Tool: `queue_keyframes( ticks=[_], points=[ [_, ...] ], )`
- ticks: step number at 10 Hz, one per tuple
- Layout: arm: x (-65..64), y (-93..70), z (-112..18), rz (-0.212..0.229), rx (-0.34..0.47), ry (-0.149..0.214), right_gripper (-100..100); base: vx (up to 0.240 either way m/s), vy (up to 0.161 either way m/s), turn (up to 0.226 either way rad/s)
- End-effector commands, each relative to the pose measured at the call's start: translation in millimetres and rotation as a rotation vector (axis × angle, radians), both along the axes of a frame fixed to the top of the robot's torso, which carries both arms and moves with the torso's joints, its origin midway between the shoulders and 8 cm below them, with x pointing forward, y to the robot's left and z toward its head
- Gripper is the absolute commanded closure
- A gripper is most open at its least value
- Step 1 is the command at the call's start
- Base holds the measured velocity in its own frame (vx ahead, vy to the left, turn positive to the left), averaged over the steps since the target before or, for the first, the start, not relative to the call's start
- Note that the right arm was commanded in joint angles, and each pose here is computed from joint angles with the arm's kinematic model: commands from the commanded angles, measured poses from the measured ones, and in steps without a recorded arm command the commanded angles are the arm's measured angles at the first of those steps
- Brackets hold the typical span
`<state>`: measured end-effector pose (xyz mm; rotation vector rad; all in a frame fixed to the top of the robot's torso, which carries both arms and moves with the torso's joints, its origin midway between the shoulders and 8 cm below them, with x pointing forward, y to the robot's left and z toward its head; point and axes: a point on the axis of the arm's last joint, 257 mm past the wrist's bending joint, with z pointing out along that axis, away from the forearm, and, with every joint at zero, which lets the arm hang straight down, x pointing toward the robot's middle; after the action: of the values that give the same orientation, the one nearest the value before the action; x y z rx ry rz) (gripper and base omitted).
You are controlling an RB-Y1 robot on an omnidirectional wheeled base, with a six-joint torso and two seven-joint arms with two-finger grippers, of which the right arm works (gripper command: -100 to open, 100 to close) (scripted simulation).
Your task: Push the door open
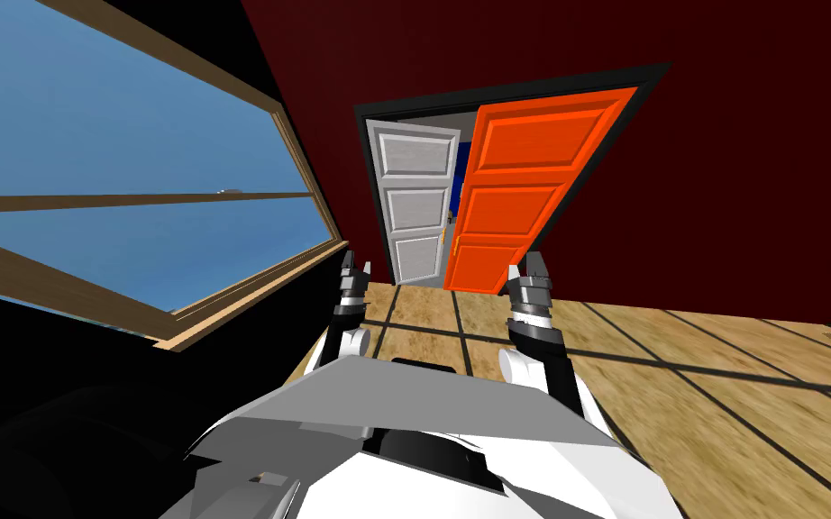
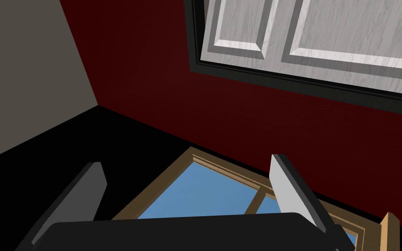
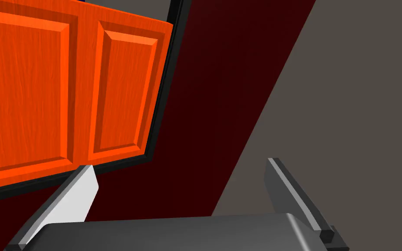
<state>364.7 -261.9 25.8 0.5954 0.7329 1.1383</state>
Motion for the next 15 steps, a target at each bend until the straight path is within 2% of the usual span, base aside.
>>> queue_keyframes(
  ticks=[1,7,8,10,11,15],
  points=[
    [3.2,1.6,-7.6,0.033,0.035,0.007,-100,0.099,-0.008,0.053],
    [16.0,6.8,-42.9,0.169,0.203,0.039,-100,0.183,-0.041,0.063],
    [18.8,7.7,-52.2,0.2,0.248,0.048,-100,0.146,-0.036,0.073],
    [21.4,8.4,-61.6,0.23,0.294,0.057,-100,0.114,-0.024,0.057],
    [24.2,9.1,-72.4,0.262,0.346,0.066,-100,0.131,-0.025,0.088],
    [29.1,9.8,-95.2,0.323,0.456,0.086,-100,0.105,-0.044,0.056]
  ],
)
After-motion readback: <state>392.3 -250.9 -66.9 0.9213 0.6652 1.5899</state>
